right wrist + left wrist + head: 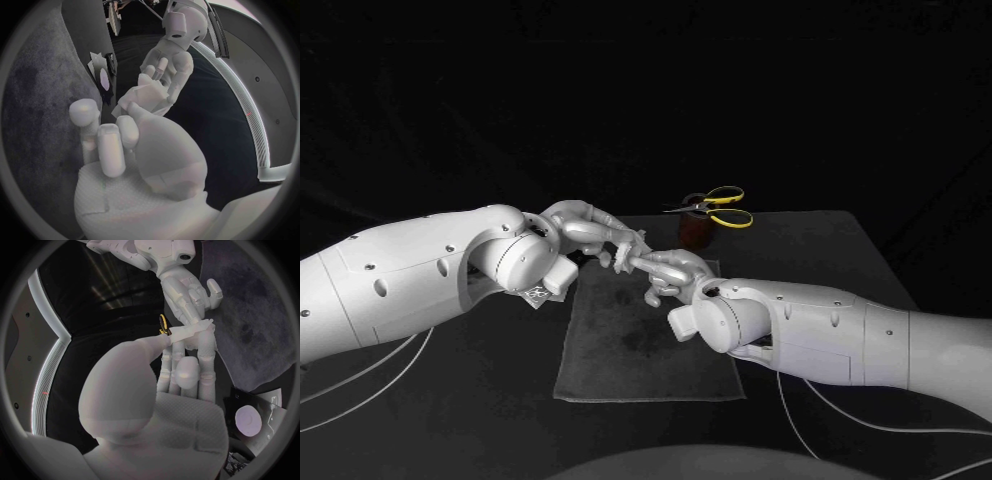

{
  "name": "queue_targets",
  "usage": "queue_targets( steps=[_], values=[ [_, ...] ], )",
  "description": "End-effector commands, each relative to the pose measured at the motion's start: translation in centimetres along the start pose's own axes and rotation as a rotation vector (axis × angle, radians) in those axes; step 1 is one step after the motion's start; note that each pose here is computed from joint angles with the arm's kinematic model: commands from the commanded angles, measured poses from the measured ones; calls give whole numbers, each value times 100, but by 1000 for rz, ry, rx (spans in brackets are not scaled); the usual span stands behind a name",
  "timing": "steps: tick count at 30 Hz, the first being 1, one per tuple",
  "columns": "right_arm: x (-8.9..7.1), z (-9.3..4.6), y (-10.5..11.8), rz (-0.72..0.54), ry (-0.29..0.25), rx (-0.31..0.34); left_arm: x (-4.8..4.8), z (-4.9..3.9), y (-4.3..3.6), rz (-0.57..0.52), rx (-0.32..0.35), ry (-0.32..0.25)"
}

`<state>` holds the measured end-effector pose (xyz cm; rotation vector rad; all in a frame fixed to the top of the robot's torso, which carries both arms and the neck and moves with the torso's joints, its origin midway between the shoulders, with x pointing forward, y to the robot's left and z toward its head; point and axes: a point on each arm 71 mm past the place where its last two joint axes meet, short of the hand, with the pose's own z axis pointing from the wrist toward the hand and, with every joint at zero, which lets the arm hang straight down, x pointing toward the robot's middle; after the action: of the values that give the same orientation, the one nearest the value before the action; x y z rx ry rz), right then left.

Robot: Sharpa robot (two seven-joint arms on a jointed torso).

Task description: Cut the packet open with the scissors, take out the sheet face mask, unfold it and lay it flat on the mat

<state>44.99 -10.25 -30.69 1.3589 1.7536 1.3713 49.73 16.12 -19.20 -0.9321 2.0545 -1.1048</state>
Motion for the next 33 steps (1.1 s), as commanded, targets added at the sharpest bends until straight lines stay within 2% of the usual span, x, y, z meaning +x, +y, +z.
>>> queue_targets(
  steps=[1, 7, 13, 21, 27, 33],
  values=[
    [-16, 4, 24, -6, -20, -27, 21, -4, -15, -12, 12, 17],
    [-82, -8, 45, -20, -38, -38, -26, -3, -2, -9, 12, 4],
    [-229, -52, 106, -82, -54, -39, -138, 1, 13, 54, 30, -30],
    [-447, -181, 282, -360, 2, 1, -297, 2, 30, 153, 58, -81],
    [-579, -272, 466, -631, 51, 24, -362, 2, 35, 185, 71, -104],
    [-675, -320, 651, -840, 54, 20, -394, -1, 41, 196, 75, -113]
  ],
)
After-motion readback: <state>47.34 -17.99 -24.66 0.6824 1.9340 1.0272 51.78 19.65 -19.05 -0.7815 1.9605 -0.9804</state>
